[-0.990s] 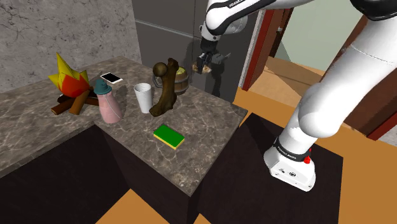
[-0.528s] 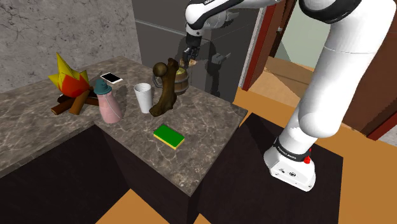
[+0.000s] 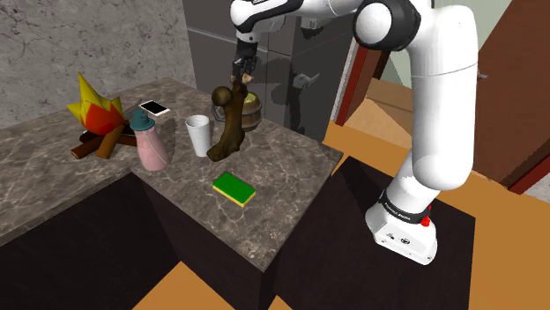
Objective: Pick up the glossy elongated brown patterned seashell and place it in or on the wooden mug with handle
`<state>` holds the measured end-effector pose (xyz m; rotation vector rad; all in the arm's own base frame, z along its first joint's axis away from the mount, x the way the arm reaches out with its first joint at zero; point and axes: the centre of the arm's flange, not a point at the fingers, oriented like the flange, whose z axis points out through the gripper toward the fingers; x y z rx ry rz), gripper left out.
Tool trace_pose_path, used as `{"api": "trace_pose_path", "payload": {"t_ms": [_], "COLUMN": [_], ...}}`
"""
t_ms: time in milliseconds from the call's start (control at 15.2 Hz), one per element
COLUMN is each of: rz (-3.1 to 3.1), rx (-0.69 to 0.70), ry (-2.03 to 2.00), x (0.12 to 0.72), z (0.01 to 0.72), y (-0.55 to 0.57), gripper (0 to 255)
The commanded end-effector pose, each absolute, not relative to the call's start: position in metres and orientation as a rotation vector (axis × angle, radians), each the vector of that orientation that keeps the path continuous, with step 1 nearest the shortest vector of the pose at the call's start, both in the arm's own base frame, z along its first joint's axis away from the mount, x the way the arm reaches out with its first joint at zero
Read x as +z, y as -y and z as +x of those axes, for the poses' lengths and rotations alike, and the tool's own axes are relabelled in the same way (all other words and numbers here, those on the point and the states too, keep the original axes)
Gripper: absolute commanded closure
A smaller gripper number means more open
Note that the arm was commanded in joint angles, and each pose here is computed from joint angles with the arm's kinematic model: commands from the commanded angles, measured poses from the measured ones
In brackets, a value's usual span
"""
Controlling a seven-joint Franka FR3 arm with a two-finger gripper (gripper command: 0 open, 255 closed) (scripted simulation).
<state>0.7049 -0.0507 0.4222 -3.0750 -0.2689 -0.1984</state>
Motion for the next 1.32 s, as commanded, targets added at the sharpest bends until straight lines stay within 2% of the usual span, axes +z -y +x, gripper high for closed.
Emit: {"api": "trace_pose_path", "payload": {"t_ms": [0, 858, 1254], "rz": [-3.074, -3.074, -3.074], "rx": [-0.198, -0.198, -0.198], "ry": [0.270, 0.270, 0.270], "x": [0.419, 0.355, 0.355], "z": [0.732, 0.743, 0.743], "y": [0.050, 0.050, 0.050], "gripper": [255, 255, 255]}}
